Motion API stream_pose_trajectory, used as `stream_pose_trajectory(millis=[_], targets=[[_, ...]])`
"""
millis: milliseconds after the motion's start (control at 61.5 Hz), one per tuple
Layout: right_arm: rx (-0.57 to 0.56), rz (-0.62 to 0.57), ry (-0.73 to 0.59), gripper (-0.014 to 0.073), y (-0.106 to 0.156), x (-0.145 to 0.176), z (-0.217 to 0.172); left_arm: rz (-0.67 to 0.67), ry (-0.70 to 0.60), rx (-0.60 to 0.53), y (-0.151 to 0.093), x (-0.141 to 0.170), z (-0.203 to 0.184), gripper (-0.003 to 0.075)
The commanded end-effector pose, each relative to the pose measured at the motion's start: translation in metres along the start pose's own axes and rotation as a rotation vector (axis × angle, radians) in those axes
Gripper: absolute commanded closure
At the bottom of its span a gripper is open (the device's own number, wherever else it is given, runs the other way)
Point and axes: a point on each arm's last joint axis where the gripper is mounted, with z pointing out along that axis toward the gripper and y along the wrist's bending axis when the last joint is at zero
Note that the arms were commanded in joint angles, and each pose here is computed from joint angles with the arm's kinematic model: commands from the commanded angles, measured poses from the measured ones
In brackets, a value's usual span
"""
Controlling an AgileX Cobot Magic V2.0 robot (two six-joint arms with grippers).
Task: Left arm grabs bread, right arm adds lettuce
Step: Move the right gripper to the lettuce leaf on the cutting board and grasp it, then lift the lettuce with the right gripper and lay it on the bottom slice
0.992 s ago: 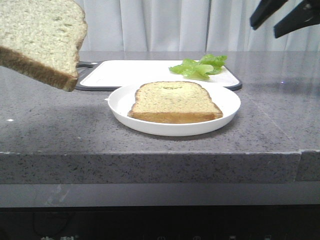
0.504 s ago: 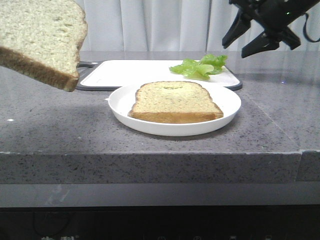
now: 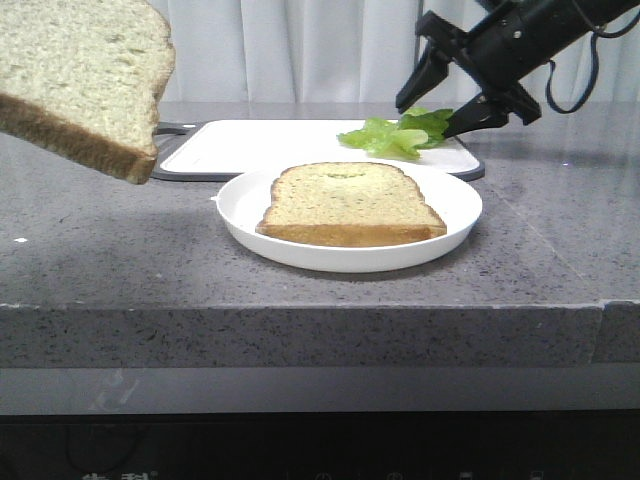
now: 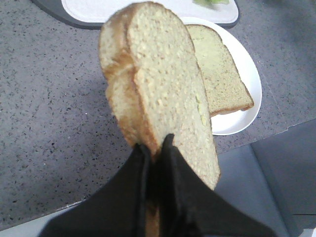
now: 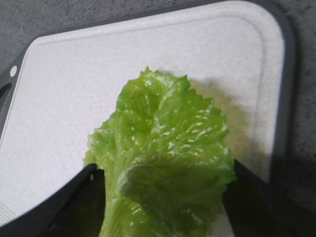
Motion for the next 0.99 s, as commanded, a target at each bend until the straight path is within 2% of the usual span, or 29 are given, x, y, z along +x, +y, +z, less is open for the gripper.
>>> stream_pose_trajectory(millis=[0, 81, 407, 488, 618, 797, 976], targets=[[-0.059, -0.046, -0.087, 0.0125, 0.031, -0.016, -0.021, -0.010, -0.096, 0.031, -0.006, -0.010, -0.010, 0.0741], [-0.060, -0.051, -0.086, 0.0192, 0.033, -0.015, -0.018, -0.010, -0.096, 0.031, -0.006, -0.010, -0.010, 0.0741], [-0.057, -0.043, -0.110, 0.0644, 0.032, -0.016, -0.015, -0.010, -0.096, 0.031, -0.006, -0.010, -0.010, 0.0741], [-0.073, -0.030, -0.120, 0.0714, 0.036, -0.017, -0.018, -0.010, -0.096, 0.031, -0.006, -0.010, -0.010, 0.0741], [-0.110, -0.014, -0.152, 0.0712, 0.046, -0.022, -0.029, -0.010, -0.096, 0.031, -0.006, -0.010, -0.010, 0.0741], [-0.150, -0.055, -0.190, 0.0712, 0.073, -0.027, -0.065, -0.010, -0.096, 0.031, -0.006, -0.010, -0.010, 0.0741], [-0.144, -0.104, -0.242, 0.0712, 0.095, -0.011, -0.110, -0.010, -0.096, 0.031, -0.006, -0.010, -0.010, 0.0741]])
